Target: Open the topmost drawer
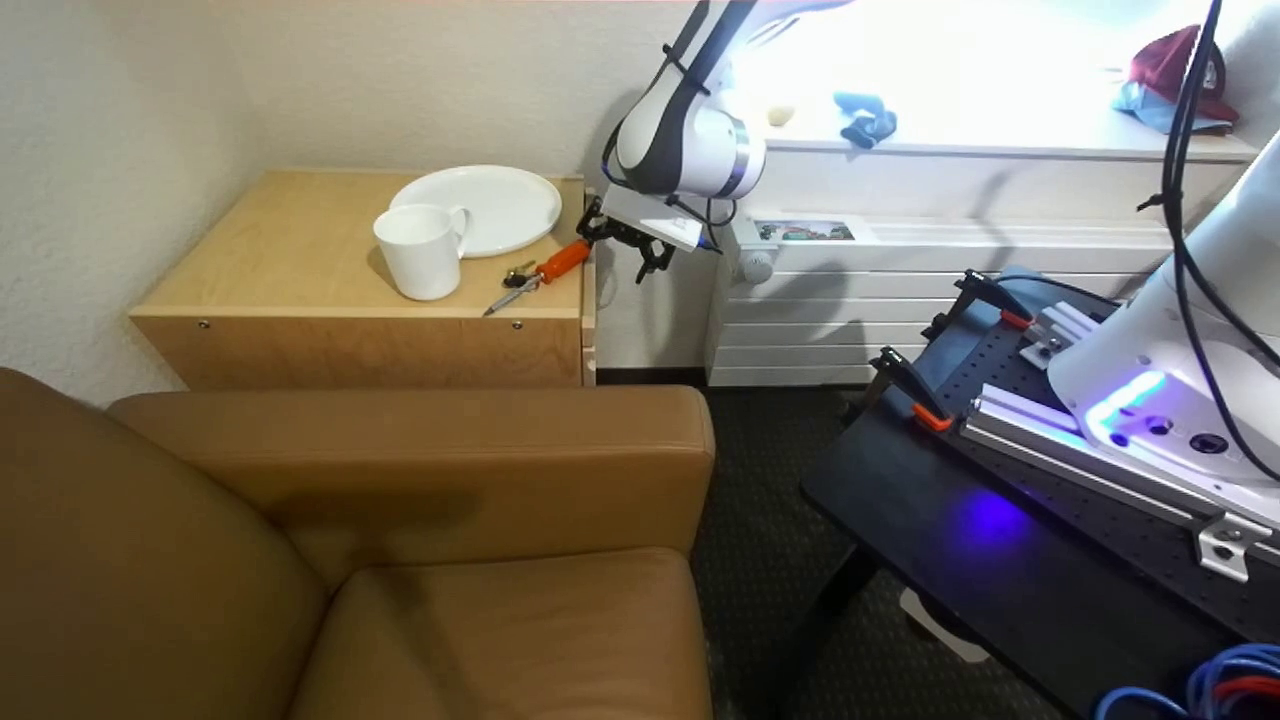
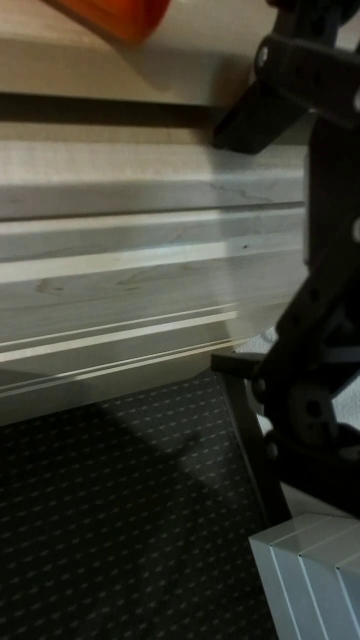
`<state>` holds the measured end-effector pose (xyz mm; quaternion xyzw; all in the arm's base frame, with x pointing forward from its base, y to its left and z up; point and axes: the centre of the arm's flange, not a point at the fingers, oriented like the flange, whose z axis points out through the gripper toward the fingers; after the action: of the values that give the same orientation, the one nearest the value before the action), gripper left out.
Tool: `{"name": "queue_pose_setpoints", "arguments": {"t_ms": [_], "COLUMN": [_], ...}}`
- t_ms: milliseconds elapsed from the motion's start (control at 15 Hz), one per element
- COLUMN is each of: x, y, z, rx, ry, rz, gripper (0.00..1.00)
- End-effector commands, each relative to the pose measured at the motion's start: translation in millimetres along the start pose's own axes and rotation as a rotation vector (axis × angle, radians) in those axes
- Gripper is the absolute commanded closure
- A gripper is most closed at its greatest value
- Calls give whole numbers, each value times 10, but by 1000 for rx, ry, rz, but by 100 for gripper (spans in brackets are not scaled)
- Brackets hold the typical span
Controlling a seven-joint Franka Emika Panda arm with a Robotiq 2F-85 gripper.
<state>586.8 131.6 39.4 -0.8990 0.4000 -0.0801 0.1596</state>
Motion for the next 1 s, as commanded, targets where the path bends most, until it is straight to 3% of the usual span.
{"name": "queue_pose_setpoints", "arguments": {"t_ms": [0,200,467,933], "x": [-44,-43,76,288], "y": [25,65,236,647], "z": [256,254,204,73], "rx": [-40,-63,-162,-295], "ry": [-27,-10,15,-53], "rz": [-55,-98,-105,-58], "gripper": [0,0,0,0]}}
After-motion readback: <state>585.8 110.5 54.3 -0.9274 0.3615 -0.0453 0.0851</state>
